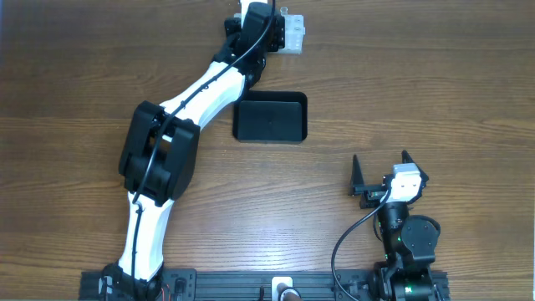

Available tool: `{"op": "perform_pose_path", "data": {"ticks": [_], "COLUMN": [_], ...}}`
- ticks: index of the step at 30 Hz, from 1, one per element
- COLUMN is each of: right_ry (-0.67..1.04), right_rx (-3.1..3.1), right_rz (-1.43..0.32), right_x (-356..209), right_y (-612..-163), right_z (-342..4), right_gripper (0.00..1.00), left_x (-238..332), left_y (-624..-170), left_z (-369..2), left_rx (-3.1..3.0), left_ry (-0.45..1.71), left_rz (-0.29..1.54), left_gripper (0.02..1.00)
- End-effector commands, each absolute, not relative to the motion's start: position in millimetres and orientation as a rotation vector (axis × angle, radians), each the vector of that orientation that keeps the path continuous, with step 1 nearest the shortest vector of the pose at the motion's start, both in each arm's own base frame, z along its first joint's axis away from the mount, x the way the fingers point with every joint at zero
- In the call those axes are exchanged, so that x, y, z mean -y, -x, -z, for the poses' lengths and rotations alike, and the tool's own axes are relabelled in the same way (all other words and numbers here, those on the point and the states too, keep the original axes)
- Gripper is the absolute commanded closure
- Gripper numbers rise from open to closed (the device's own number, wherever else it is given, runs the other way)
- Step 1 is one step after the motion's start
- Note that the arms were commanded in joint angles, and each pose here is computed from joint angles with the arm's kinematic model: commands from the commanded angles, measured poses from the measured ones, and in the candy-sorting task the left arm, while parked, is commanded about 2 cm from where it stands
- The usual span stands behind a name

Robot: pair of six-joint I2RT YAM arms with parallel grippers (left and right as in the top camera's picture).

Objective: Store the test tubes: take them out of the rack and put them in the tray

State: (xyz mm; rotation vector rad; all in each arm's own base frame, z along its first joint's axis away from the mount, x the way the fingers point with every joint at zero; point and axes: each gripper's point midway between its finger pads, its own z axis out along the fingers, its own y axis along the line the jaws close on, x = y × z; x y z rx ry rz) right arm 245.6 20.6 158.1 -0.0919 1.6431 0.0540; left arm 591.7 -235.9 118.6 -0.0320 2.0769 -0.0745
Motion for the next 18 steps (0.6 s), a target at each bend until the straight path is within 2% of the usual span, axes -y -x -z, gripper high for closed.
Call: {"op": "perform_pose_path", "data": {"ticks": [1,8,13,18], "right_ry": [0.088,0.088,0.088,0.088], "right_rx": [-1.641,-1.640,-1.640,-1.641], "right_rz": [-0.060,-0.061,-0.060,-0.061], "right_x": [-21.2,-21.3,-21.2,-21.3], "right_y": [-245.3,-245.3,-245.3,-245.3], "right_z": [-157.2,-157.3,-157.3,-157.2], "right_gripper": [0.007,0.009,0.009,0.007], "left_x": [230.8,229.8,229.8,229.6], "left_y": [-600.4,-604.2,-604.2,-604.2], "left_z": [-109.7,-109.6,-109.0,-108.9], "left_rx": [-2.073,-2.067,-2.068,-2.068], "left_ry": [0.061,0.067,0.066,0.066], "left_rz": [0.051,0.052,0.051,0.051], "left_gripper": [0.176,0.334,0.481,0.568]}}
